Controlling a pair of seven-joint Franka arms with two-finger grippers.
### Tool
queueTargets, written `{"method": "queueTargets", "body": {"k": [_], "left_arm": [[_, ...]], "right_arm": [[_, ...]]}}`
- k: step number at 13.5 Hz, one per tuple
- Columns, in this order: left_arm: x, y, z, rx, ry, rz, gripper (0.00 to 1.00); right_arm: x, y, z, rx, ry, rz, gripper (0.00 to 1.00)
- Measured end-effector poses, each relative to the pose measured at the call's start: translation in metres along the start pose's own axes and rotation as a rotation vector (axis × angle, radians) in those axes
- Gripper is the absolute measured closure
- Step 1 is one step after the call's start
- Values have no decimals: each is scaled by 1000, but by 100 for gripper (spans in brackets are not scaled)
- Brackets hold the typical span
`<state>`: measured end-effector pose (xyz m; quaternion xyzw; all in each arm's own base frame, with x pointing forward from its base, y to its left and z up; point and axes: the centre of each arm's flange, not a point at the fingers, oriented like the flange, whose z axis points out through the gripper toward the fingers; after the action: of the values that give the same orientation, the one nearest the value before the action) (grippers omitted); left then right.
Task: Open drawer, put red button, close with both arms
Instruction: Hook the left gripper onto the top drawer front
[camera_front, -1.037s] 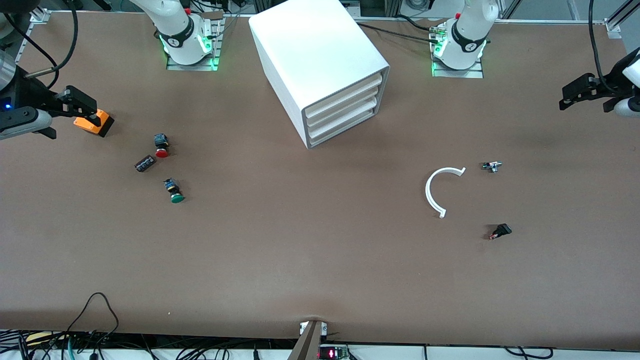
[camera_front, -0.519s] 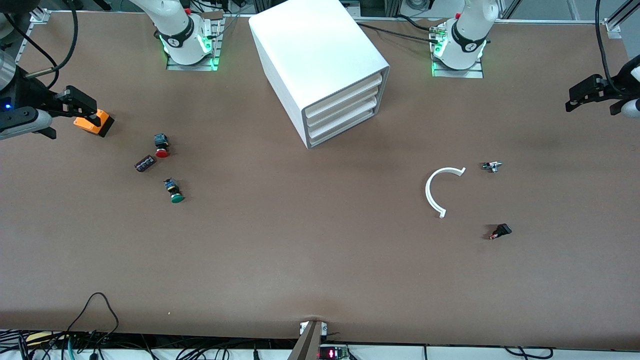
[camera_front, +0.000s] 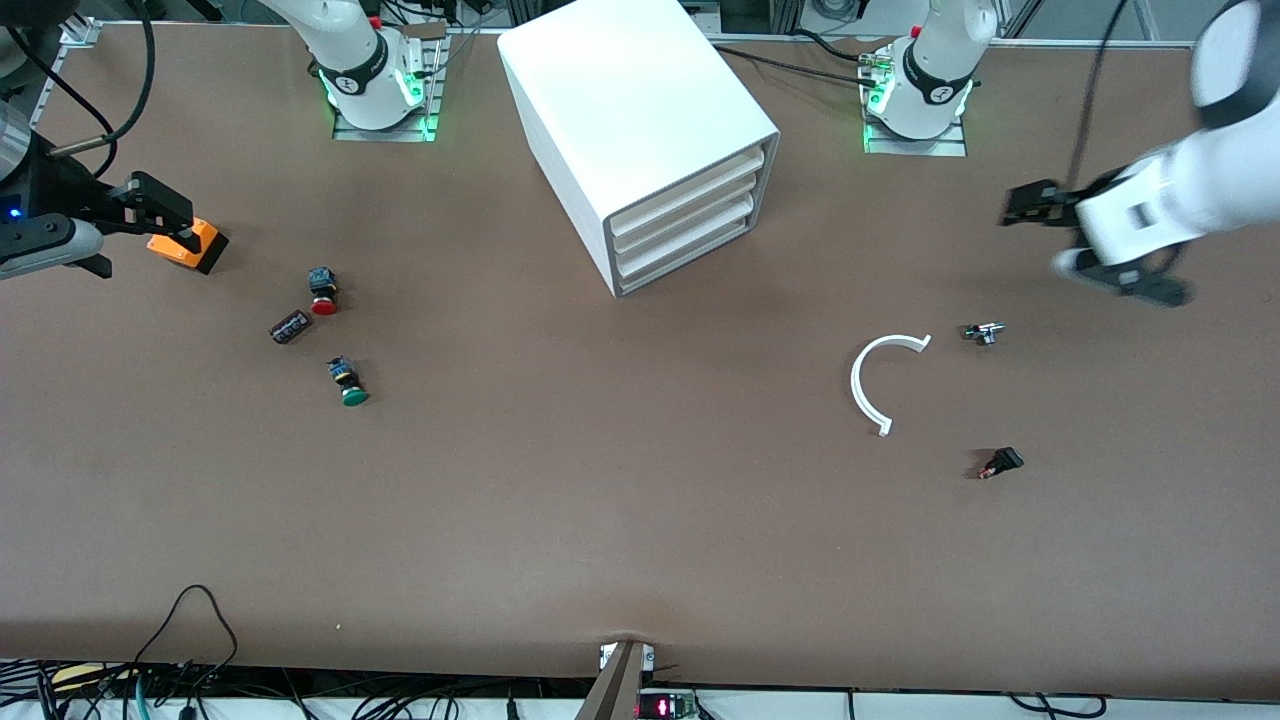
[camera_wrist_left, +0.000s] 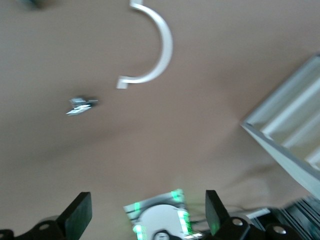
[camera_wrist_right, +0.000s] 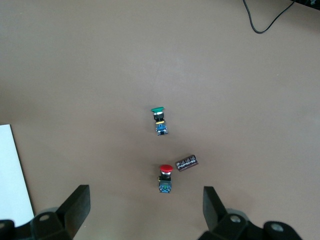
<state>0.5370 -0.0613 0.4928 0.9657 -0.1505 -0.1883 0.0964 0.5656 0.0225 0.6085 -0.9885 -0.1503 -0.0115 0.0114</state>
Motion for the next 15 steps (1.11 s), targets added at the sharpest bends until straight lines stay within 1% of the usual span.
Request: {"method": "queueTargets", "body": {"k": [2, 6, 7, 10, 12, 13, 15], "left_arm": [[30, 13, 38, -122, -59, 81, 0], [82, 21, 117, -439, -128, 229, 0], [93, 31, 137, -505, -149, 254, 0], [121, 81, 186, -637, -184, 299, 1], [133, 109, 215, -739, -196, 325, 2], [138, 119, 228, -782, -196, 336, 2], [149, 129, 253, -839, -178, 358, 7]], "right_arm": [[0, 0, 0, 0, 0, 0, 0], [0, 0, 0, 0, 0, 1, 0], [0, 0, 0, 0, 0, 2, 0], [0, 0, 0, 0, 0, 6, 0], [0, 0, 0, 0, 0, 8, 0], [0, 0, 0, 0, 0, 9, 0], [0, 0, 0, 0, 0, 10, 0]]}}
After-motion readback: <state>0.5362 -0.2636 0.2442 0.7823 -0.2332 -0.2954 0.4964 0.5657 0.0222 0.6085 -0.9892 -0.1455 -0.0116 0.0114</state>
